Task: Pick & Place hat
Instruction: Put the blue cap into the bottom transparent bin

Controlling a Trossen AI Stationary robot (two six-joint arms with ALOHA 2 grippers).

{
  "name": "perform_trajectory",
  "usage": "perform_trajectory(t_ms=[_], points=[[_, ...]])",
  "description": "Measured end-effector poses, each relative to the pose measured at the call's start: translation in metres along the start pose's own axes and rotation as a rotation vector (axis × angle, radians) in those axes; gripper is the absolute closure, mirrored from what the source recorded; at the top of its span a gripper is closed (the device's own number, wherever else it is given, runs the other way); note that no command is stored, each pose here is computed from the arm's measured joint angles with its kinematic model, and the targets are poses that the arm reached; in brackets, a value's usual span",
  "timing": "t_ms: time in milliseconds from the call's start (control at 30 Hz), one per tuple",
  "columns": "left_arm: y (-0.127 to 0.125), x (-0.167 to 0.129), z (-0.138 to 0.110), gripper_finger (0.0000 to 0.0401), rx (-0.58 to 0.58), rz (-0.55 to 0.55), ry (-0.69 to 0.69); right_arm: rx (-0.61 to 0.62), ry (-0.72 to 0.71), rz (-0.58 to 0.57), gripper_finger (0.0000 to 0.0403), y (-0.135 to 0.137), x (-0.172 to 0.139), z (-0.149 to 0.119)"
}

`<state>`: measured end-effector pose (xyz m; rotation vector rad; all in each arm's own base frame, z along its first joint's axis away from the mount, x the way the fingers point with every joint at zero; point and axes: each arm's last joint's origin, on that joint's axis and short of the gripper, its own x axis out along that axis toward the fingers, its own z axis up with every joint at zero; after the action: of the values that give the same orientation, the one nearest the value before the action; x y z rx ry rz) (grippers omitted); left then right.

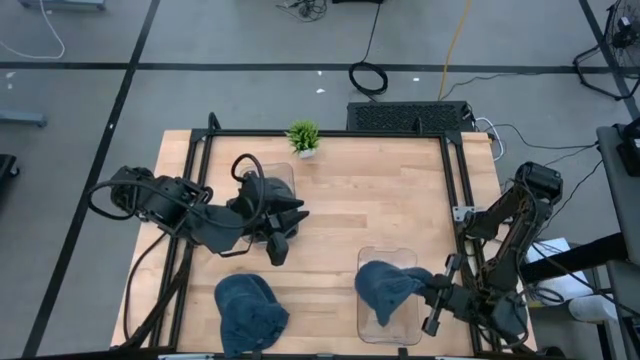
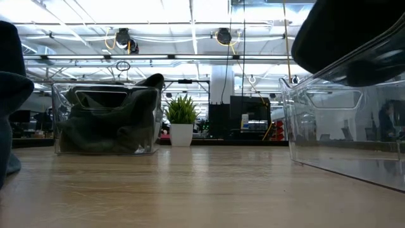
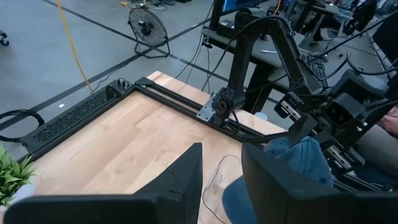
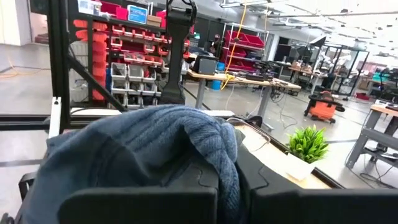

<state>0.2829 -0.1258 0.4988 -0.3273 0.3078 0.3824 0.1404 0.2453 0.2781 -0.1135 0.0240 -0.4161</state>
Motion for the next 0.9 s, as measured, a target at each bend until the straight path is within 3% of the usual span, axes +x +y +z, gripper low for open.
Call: perform_trajectory(t_ms=[133, 500, 900], points=[[0.0, 0.0, 0.0, 0.0281, 0.0, 0.0, 0.0, -0.036, 0.0, 0.003, 0.0403, 0.0, -0.001, -0.003], [0.0, 0.0, 0.0, 0.0281, 0.0, 0.0, 0.0, -0.287, -0.001, 0.003, 0.0403, -0.014, -0.001, -0.05], [0.0, 0.0, 0.0, 0.0281, 0.001, 0.0, 0.0, -0.437, -0.005, 0.015, 0.0403, -0.016, -0.004, -0.045]])
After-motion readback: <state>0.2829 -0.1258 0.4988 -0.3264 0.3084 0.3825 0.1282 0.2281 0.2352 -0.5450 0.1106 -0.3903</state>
